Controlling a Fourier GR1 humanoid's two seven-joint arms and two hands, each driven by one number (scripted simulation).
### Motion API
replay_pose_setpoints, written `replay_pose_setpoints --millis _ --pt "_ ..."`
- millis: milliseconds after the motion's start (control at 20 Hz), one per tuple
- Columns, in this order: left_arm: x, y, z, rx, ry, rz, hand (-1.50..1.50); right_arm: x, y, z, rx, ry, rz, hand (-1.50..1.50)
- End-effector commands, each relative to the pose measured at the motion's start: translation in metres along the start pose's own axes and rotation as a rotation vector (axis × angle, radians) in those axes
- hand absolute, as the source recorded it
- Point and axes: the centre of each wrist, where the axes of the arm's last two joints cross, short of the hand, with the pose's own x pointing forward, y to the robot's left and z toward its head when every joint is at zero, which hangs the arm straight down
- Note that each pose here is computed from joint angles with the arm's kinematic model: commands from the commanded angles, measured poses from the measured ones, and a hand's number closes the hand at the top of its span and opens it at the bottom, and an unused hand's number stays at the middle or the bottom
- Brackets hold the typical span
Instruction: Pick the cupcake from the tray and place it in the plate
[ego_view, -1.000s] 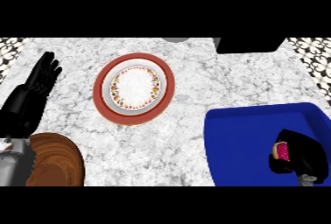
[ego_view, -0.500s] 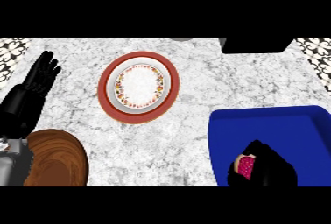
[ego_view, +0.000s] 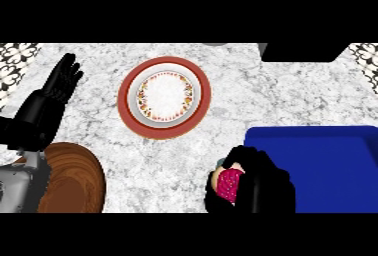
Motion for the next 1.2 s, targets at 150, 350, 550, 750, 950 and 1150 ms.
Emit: replay_pose_setpoints --millis 150,350,550,750,950,1150 --pt "-0.004 0.002 0.003 -0.016 0.004 0.015 0.00 0.054 0.001 -0.022 -0.002 0.061 -0.056 1.50" --pt "-0.001 0.005 -0.007 -0.030 -0.020 0.004 0.00 0.064 0.028 -0.065 0.011 0.076 -0.099 1.50" --pt "-0.002 -0.003 -0.017 -0.047 -0.016 0.005 0.00 0.088 0.024 -0.094 0.039 0.076 -0.157 1.50" --pt "0.002 -0.017 -0.019 -0.053 -0.030 0.017 0.00 0.096 0.040 -0.126 0.053 0.102 -0.172 1.50" --pt "0.011 -0.003 -0.021 -0.065 -0.052 0.023 0.00 0.084 0.074 -0.145 0.066 0.161 -0.116 1.50" --pt "0.015 -0.025 -0.021 -0.082 -0.056 0.015 0.00 0.086 0.086 -0.176 0.089 0.189 -0.063 1.50"
